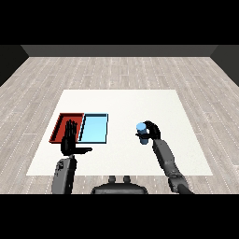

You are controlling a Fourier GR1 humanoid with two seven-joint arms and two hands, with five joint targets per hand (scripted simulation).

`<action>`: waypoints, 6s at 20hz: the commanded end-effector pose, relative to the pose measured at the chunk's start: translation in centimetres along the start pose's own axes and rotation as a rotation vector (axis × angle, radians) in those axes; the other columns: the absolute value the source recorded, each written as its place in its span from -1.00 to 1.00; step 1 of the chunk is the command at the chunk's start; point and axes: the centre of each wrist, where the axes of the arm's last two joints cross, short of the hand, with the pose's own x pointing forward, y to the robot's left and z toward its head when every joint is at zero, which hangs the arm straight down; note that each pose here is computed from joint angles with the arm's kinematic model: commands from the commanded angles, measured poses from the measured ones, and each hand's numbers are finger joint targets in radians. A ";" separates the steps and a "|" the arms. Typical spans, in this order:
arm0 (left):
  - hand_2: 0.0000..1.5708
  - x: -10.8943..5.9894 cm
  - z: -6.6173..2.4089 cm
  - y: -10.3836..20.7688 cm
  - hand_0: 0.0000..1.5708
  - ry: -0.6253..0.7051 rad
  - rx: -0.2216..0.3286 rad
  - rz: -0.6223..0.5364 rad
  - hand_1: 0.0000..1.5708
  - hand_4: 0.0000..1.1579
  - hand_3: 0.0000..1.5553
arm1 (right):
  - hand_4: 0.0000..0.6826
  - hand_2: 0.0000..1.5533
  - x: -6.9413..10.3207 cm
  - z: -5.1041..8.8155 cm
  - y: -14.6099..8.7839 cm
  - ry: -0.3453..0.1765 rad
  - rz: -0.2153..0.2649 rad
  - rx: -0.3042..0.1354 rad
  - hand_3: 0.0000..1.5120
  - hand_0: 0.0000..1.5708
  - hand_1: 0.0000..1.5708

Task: Pick the blue can and put it in the blue box

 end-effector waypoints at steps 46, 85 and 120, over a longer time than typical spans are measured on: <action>-1.00 -6.3 -4.00 -13.1 -1.00 0.299 -0.232 0.019 -1.00 -1.00 -1.00 | 0.95 0.86 9.4 -0.3 13.0 -0.360 0.030 0.183 0.86 0.79 0.79; -0.34 -7.8 -3.48 -18.1 -0.60 0.225 -0.302 -0.257 -0.60 -1.00 -0.78 | 0.75 0.89 8.6 2.6 21.5 -0.388 0.058 0.364 0.85 0.87 0.87; 0.97 -9.3 -3.03 -16.1 1.00 0.314 -0.168 -0.136 1.00 0.97 0.90 | -1.00 -1.00 10.0 1.4 20.3 -0.340 -0.047 0.340 -1.00 -1.00 -1.00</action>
